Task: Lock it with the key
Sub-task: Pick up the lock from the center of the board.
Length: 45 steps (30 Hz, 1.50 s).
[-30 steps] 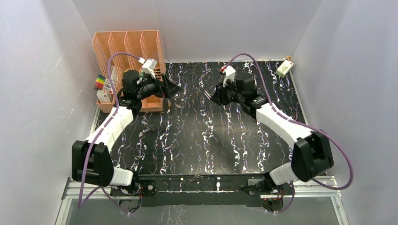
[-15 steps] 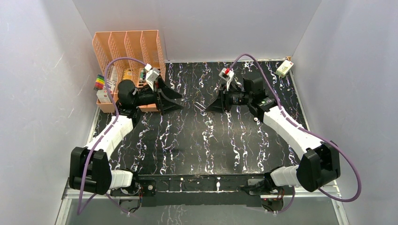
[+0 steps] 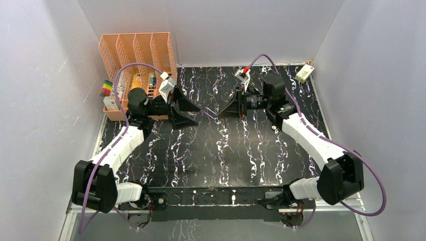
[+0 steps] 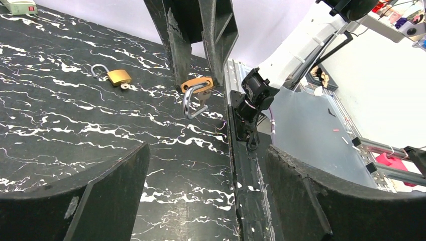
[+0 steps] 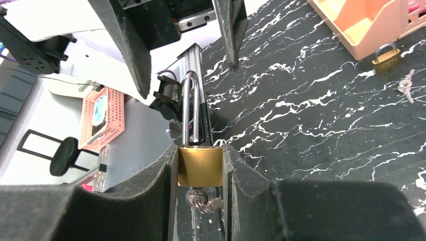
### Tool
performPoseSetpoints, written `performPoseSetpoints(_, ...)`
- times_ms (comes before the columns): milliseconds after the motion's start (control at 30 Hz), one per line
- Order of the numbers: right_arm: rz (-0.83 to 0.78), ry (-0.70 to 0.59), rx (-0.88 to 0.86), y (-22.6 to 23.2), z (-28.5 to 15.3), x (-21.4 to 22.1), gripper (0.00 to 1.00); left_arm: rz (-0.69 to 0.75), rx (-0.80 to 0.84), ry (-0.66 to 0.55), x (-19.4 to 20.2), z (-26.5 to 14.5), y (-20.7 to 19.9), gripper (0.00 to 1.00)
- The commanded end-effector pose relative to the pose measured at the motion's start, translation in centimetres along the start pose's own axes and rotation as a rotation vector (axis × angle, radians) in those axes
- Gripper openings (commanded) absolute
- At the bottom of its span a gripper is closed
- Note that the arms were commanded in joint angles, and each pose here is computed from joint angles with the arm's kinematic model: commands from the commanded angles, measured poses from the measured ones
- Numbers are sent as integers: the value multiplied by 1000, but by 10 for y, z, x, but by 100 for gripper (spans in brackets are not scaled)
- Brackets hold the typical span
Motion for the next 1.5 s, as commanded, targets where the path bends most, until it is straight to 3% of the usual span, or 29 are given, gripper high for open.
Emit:
performPoseSetpoints(0, -57, -23, -90, 26, -1, -20, 26, 68, -3, -20, -9, 2, 0, 80)
performPoseSetpoints(167, -61, -19, -91, 26, 0, -20, 26, 30, -35, -39, -13, 9, 12, 76)
performPoseSetpoints(567, -53, -10, -71, 15, 3, -18, 26, 18, 27, -51, -18, 35, 8, 79)
performPoseSetpoints(733, -52, -9, -70, 14, 3, -17, 26, 10, 26, -52, -17, 38, 10, 57)
performPoseSetpoints(1133, -44, -1, -71, 13, 2, -12, 26, 5, -11, -69, -20, 39, 16, 55)
performPoseSetpoints(1167, -44, 0, -72, 13, 2, -12, 26, 2, -10, -68, -19, 39, 16, 51)
performPoseSetpoints(1200, -44, 0, -72, 13, 2, -12, 26, 1, -8, -67, -19, 39, 17, 39)
performPoseSetpoints(1233, -43, 2, -74, 13, 2, -11, 26, 3, -6, -67, -20, 39, 17, 24)
performPoseSetpoints(1267, -40, 3, -74, 12, 2, -11, 26, 0, -9, -69, -20, 40, 17, 0)
performPoseSetpoints(1467, -39, 7, -79, 13, 3, -12, 28, 15, 17, -67, -17, 42, 13, 0)
Point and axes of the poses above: each gripper's point midway between its finger pads, its own z axis out along the fingers, its own y axis along the line the jaws close on, x = y × z, the point moved 3 cm from there along -z, back along the fingers, and after that the axes turned 11 degrees about z, right-handed, at the moved point
